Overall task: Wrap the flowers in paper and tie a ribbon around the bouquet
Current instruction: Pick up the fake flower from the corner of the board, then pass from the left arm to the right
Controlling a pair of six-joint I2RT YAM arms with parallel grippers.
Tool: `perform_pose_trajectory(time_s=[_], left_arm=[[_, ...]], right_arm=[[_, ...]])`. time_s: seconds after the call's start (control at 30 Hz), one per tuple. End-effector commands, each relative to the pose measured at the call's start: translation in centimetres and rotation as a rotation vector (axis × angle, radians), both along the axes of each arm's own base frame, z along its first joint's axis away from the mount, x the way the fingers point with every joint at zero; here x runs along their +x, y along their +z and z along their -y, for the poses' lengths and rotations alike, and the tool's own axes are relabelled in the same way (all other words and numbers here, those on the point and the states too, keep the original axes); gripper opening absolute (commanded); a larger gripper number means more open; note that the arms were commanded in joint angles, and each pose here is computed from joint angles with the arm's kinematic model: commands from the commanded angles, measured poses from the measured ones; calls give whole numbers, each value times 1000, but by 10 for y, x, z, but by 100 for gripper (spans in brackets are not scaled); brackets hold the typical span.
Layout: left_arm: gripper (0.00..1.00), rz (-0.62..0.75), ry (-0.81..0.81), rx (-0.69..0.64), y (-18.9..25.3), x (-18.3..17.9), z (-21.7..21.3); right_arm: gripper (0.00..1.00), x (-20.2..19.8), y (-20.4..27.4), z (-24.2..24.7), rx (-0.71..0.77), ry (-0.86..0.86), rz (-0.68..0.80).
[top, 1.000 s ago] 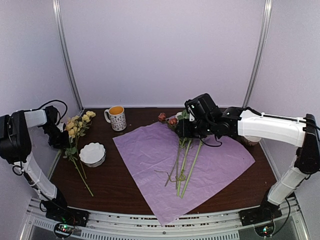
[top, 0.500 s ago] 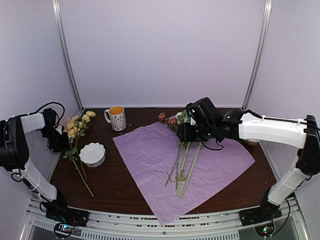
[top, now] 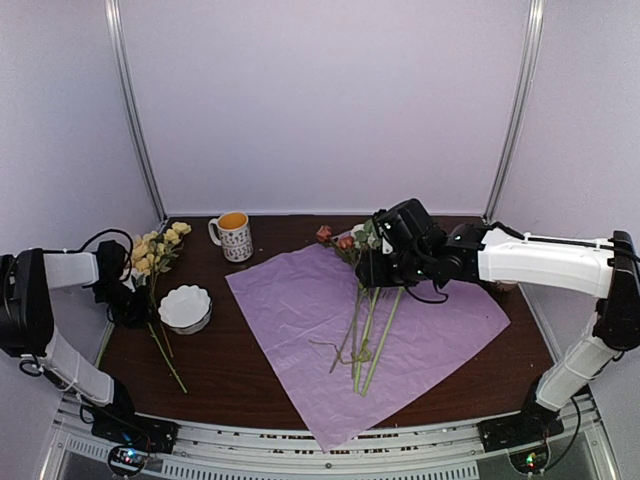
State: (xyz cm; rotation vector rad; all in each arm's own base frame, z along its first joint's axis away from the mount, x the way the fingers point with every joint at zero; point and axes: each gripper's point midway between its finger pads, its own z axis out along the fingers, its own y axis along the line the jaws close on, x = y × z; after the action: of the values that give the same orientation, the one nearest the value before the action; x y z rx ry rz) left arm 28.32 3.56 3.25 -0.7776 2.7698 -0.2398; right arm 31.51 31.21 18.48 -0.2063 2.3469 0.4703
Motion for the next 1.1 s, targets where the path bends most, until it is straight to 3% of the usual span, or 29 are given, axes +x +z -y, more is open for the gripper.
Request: perform_pose_trajectory(time_s=[0.0, 0.23, 0.33, 0.37, 0.5, 0.73, 0.87, 1.07], left_arm=[[27, 1, 23, 0, -17, 0, 3], [24, -19, 33, 26, -29, 2, -3], [2, 3, 48, 62, -16, 8, -10], [0, 17, 53, 82, -9, 10, -13], [0, 77, 75, 188, 27, 14, -31], [0, 302, 127, 421, 141, 15, -63], [0, 530, 83, 506, 217, 12, -62], [0, 1178, -365, 233, 360, 11, 50]], right_arm=[[56, 1, 11, 5, 5, -13, 41], [57, 0, 12, 7, 1, -17, 40], [57, 1, 16, 8, 3, -18, 45], [57, 1, 16, 8, 4, -19, 47], [57, 1, 20, 10, 3, -23, 55], [57, 1, 28, 15, -7, -35, 71], [57, 1, 35, 15, -2, -24, 94], [57, -5, 69, -9, 112, 103, 179]])
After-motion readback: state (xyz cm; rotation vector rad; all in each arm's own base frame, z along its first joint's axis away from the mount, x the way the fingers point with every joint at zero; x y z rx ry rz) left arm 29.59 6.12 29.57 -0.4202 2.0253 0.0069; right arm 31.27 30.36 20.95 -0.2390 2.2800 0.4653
